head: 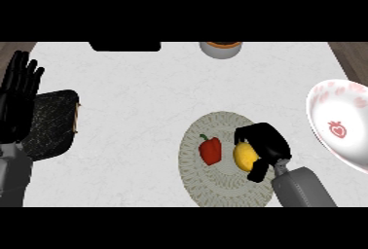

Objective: Pick the lemon from the placemat and place it in the bowl

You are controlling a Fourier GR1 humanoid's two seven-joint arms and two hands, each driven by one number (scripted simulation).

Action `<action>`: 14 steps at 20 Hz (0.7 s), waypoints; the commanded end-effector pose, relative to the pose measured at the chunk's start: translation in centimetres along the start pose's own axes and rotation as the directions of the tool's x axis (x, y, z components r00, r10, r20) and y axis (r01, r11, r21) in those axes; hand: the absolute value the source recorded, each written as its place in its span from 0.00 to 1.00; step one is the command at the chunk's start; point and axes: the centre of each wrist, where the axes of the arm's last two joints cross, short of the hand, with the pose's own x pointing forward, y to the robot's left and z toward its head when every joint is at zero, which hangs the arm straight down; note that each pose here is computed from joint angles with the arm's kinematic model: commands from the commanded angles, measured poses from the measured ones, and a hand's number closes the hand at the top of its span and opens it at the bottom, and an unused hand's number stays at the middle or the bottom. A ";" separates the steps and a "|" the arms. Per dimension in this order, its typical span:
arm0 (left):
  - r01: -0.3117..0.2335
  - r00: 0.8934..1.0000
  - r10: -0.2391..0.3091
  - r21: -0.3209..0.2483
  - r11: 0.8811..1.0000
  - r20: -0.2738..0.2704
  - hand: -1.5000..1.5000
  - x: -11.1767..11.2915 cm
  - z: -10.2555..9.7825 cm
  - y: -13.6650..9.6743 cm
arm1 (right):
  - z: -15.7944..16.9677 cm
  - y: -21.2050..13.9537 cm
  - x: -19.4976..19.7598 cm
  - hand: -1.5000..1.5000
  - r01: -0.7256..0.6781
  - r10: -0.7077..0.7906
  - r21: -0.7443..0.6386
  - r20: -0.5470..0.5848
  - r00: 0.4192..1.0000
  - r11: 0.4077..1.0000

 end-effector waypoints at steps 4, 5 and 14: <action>0.047 0.999 -0.045 0.108 0.993 -0.020 0.50 -0.2 1.4 3.1 | 12.0 -2.0 -17.3 1.00 -0.019 0.003 -0.033 -0.435 0.900 0.999; 0.047 0.998 -0.042 0.103 0.994 -0.049 0.50 -1.0 2.1 3.2 | 14.1 -2.3 -19.7 1.00 -0.012 -0.003 -0.025 -0.518 0.856 1.000; 0.024 0.999 -0.020 0.098 0.995 -0.046 0.50 -1.5 3.0 3.2 | 32.8 -10.5 -30.4 1.00 -0.127 -0.066 -0.215 -0.711 0.700 0.968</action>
